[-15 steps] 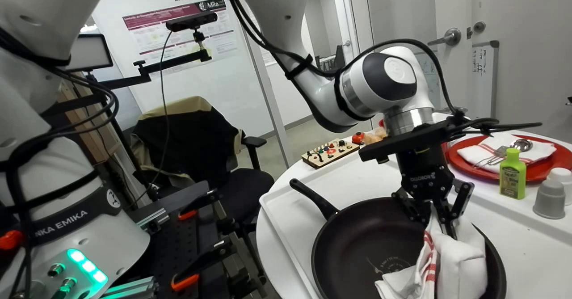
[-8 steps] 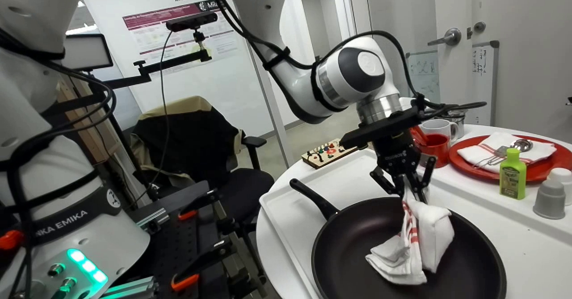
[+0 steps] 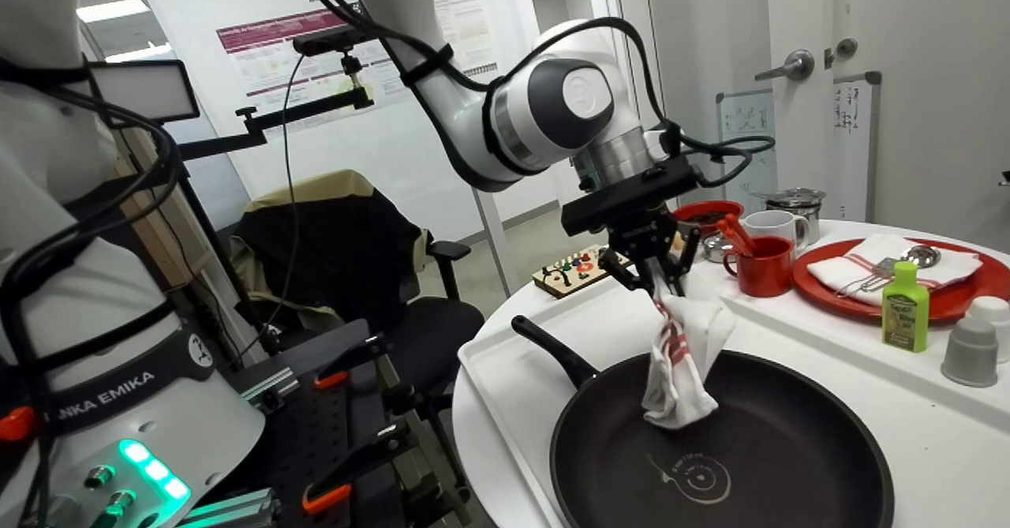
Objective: Use the tea towel to wipe the inside of the pan
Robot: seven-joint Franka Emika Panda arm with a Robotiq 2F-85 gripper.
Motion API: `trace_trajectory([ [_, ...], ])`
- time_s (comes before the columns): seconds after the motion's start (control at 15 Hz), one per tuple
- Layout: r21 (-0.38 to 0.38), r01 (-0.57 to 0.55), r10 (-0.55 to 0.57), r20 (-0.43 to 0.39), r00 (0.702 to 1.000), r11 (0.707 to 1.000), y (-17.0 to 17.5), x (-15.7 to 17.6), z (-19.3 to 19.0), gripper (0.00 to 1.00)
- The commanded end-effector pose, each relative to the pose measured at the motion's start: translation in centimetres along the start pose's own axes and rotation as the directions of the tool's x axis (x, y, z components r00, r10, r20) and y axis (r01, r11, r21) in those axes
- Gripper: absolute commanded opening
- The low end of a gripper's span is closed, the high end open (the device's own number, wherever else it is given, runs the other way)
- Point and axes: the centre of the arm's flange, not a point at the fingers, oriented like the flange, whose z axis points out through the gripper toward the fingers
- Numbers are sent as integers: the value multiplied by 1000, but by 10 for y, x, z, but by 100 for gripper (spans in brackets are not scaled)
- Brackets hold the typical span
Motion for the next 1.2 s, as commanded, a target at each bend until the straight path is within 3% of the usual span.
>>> trace_trajectory([
  [0.0,34,163,-158,-114,981,986,-32,10,-40,7],
  [0.2,33,295,-287,-148,946,955,-62,39,-60,7],
  [0.47,46,370,-357,-183,916,928,-81,82,-78,7],
  [0.73,89,384,-357,-224,907,919,-79,113,-86,7],
  [1.13,174,392,-352,-220,910,904,-62,138,-80,7],
])
